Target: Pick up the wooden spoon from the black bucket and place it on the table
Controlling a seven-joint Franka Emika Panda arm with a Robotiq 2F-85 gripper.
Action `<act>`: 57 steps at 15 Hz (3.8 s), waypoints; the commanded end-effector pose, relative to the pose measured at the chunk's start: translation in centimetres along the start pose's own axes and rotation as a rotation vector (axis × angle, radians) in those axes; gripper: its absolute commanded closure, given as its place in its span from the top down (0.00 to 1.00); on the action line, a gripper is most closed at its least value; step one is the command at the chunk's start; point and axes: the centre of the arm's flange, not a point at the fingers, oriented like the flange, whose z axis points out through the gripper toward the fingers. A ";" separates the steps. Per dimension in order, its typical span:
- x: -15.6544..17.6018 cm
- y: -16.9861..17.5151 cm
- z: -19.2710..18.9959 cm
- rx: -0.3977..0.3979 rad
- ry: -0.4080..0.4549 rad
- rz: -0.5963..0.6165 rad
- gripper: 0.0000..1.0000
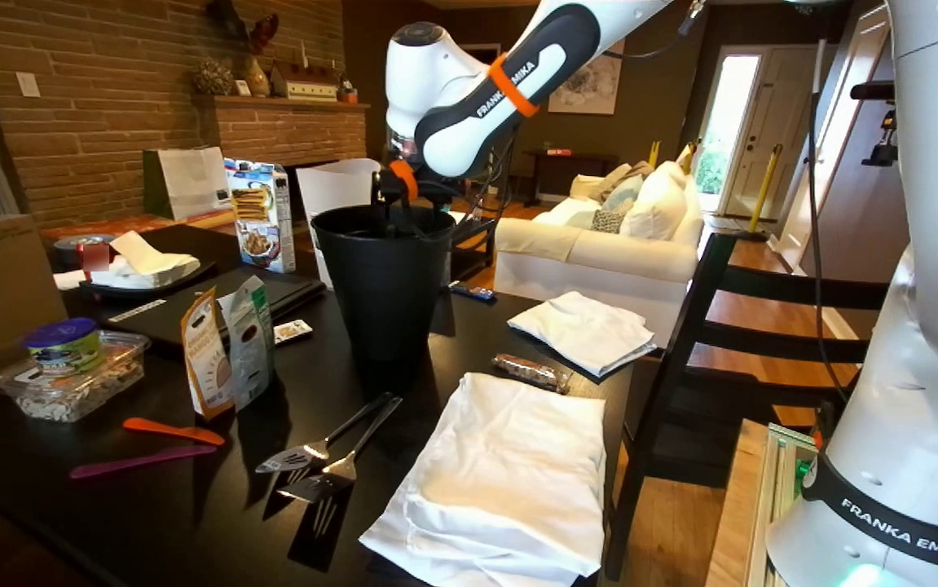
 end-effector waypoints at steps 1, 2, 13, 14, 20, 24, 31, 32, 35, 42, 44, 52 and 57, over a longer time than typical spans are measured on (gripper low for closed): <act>0.0 -0.3 0.5 -0.004 0.001 -0.002 1.00; -0.2 -0.4 0.7 -0.008 -0.001 -0.006 1.00; 2.4 -2.7 4.0 -0.052 0.002 0.056 1.00; 2.4 -3.2 4.7 -0.059 0.002 0.056 1.00; 2.7 -6.0 7.8 -0.076 0.016 0.040 1.00; 2.9 -7.1 9.5 -0.069 0.051 0.026 1.00; 3.6 -8.2 10.8 -0.071 0.090 0.025 1.00; 3.6 -8.2 10.8 -0.079 0.088 0.028 1.00; 3.9 -8.3 10.2 -0.119 0.099 0.058 1.00; 4.1 -7.7 9.4 -0.219 0.126 0.079 1.00; 3.9 -7.7 9.8 -0.232 0.132 0.080 1.00; 4.0 -8.2 11.3 -0.225 0.173 0.114 1.00; 4.5 -7.6 10.7 -0.282 0.202 0.153 1.00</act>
